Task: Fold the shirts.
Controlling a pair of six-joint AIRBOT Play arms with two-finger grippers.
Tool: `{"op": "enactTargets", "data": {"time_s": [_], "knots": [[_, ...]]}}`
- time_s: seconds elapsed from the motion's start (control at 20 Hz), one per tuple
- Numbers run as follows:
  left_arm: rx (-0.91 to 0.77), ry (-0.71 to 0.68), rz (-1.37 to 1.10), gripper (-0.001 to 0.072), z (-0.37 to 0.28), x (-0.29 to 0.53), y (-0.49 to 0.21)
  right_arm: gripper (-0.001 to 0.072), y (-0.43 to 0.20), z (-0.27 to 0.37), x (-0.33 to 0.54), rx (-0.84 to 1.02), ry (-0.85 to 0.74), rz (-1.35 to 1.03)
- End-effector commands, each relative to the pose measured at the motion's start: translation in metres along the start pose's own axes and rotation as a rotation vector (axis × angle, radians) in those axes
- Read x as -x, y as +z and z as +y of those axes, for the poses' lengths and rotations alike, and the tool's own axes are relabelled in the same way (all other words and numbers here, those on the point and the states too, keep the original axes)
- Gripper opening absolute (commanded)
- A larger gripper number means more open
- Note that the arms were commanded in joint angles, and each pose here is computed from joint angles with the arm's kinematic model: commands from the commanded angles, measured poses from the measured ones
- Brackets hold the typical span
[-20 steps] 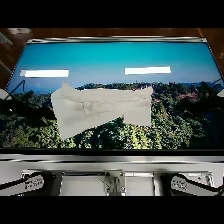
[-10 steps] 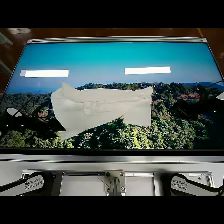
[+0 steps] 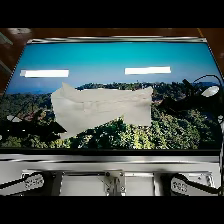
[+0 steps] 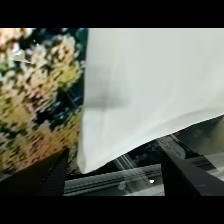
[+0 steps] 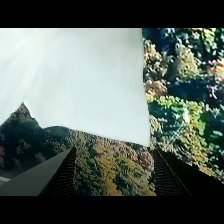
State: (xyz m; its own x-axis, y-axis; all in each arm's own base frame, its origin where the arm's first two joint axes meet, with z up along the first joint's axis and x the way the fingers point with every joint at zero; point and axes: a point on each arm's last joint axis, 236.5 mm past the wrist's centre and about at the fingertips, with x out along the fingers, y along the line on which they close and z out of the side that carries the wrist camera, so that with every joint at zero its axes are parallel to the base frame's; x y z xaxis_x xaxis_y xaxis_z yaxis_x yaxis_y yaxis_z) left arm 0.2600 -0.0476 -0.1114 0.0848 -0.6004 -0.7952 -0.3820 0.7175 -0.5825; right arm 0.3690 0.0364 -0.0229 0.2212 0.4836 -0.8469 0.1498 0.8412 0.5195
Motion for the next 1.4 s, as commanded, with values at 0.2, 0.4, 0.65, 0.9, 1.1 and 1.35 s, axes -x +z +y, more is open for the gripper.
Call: {"op": "enactTargets", "data": {"time_s": [0.2,0.4,0.65,0.9,1.1,1.35], "knots": [[0.03,-0.107,-0.027,0.0222,-0.037,-0.043,0.012,0.0602,0.011,0.002,-0.003,-0.014,-0.016,-0.049],[-0.017,-0.128,-0.021,0.0035,-0.05,-0.038,0.011,0.0602,0.015,-0.025,-0.007,-0.064,-0.117,-0.06],[-0.086,-0.146,-0.126,0.0035,-0.069,-0.007,0.025,0.0601,0.004,-0.038,-0.046,-0.148,-0.081,0.046],[-0.153,-0.162,-0.203,0.0035,-0.089,0.018,0.027,0.0601,-0.012,-0.02,-0.098,-0.205,0.019,0.153],[-0.182,-0.174,-0.213,0.0035,-0.098,0.027,0.025,0.06,-0.014,-0.005,-0.12,-0.161,0.009,0.151],[-0.228,-0.188,-0.238,0.0035,-0.114,0.042,0.035,0.0113,0.005,0.017,-0.123,-0.23,0.087,0.08]]}}
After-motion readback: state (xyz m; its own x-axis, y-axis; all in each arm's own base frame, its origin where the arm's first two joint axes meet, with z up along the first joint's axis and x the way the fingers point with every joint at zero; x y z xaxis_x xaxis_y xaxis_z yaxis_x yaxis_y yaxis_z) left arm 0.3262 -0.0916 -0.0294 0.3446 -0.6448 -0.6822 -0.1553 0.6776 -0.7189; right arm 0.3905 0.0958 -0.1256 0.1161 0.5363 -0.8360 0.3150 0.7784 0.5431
